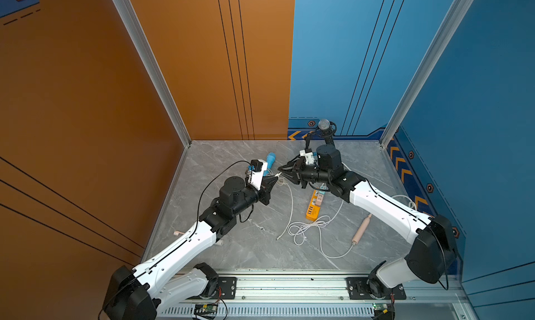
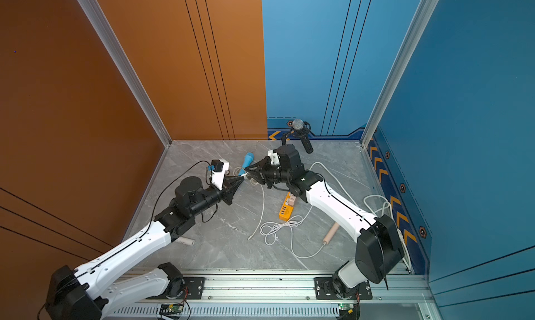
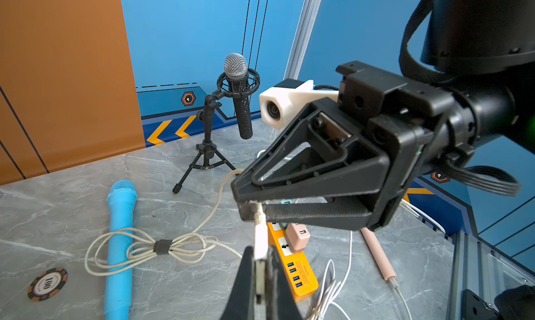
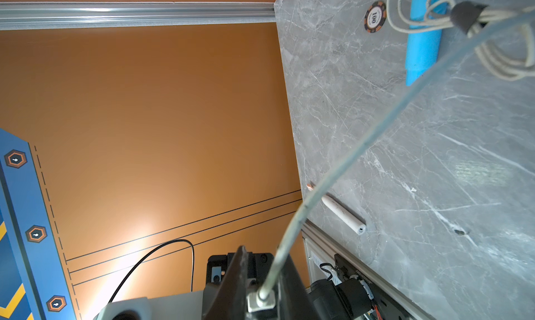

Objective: Charge the electric toothbrush
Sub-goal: Pick up the charging cable from the center of the board.

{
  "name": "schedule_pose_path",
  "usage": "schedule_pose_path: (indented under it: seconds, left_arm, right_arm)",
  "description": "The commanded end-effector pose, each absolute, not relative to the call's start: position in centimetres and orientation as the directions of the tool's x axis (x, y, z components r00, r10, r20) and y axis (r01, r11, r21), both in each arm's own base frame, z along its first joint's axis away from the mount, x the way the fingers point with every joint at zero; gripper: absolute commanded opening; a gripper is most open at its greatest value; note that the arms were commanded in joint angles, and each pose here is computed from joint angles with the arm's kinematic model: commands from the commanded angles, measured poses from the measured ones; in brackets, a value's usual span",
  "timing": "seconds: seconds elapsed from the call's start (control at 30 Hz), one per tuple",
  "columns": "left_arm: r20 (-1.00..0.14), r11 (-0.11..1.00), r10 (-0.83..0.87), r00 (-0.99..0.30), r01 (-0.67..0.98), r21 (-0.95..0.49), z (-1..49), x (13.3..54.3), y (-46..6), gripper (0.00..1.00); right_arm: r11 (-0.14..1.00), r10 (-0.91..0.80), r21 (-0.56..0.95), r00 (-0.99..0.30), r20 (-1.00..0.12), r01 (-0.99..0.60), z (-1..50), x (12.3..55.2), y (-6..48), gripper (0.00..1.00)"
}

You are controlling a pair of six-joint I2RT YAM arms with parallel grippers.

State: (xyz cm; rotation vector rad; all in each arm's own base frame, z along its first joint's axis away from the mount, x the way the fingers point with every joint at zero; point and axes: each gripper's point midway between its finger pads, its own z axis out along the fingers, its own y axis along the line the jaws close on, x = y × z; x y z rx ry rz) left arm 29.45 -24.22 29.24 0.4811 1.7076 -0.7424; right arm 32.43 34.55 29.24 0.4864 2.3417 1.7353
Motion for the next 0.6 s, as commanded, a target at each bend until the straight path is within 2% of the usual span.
schedule_pose_path:
  seconds: [0.0, 0.23, 0.37, 0.4, 0.43, 0.47, 0.57]
  left_arm:
    - [-0.970, 0.717, -0.061, -0.234, 0.666, -0.205, 30.1, 29.6, -24.5, 0.00]
    - [-0.971, 0.720, -0.057, -0.232, 0.664, -0.201, 30.1, 29.6, -24.5, 0.00]
    - [-0.971, 0.727, -0.058, -0.233, 0.656, -0.201, 29.9, 29.6, -24.3, 0.00]
    - [-0.970, 0.726, -0.060, -0.234, 0.657, -0.203, 29.9, 29.6, -24.3, 0.05]
    - [-0.970, 0.725, -0.061, -0.236, 0.657, -0.206, 29.9, 29.5, -24.2, 0.17]
    - [-0.969, 0.725, -0.066, -0.237, 0.656, -0.210, 30.0, 29.3, -24.1, 0.25]
    - [-0.965, 0.743, -0.056, -0.256, 0.635, -0.211, 29.7, 29.0, -23.4, 0.43]
  right_arm:
    - [0.232, 0.339, 0.966, -0.940, 0.030, 0.115, 30.2, 31.6, 35.2, 0.18]
    - [0.253, 0.355, 0.962, -0.935, 0.004, 0.100, 30.3, 31.7, 34.9, 0.04]
    - [0.309, 0.389, 0.949, -0.919, -0.070, 0.059, 31.2, 31.8, 33.8, 0.00]
    - [0.327, 0.403, 0.944, -0.911, -0.088, 0.053, 31.4, 31.8, 33.4, 0.00]
    - [0.349, 0.420, 0.936, -0.901, -0.111, 0.048, 31.5, 32.0, 32.8, 0.00]
    - [0.371, 0.434, 0.928, -0.891, -0.135, 0.041, 31.5, 32.1, 32.2, 0.00]
    - [0.457, 0.472, 0.888, -0.859, -0.200, 0.044, 30.9, 32.7, 30.2, 0.00]
